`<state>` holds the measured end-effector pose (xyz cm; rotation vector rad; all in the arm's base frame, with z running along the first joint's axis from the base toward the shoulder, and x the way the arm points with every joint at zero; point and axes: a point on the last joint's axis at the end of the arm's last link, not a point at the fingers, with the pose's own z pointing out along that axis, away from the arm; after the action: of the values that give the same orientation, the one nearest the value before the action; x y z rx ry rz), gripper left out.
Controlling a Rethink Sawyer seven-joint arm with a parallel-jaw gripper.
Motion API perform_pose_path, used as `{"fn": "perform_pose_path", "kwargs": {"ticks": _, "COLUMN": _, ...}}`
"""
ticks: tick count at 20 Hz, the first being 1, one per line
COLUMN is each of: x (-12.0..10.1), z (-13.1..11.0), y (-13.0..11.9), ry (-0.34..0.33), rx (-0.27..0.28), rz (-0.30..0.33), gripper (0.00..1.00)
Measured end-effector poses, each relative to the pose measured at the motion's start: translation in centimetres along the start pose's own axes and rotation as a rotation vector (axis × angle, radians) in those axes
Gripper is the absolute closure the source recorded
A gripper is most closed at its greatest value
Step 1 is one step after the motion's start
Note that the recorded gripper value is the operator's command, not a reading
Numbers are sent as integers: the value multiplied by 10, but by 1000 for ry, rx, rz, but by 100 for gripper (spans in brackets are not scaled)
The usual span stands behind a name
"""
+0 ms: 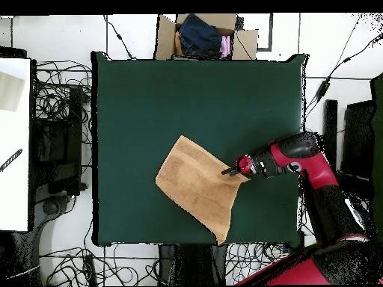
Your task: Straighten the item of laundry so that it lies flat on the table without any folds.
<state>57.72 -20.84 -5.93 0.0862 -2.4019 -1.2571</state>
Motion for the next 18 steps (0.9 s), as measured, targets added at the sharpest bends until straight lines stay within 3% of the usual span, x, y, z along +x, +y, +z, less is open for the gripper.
{"fn": "perform_pose_path", "kwargs": {"ticks": 18, "x": 0, "z": -2, "y": -10, "ry": -46, "rx": -12, "rz": -2, "gripper": 0}}
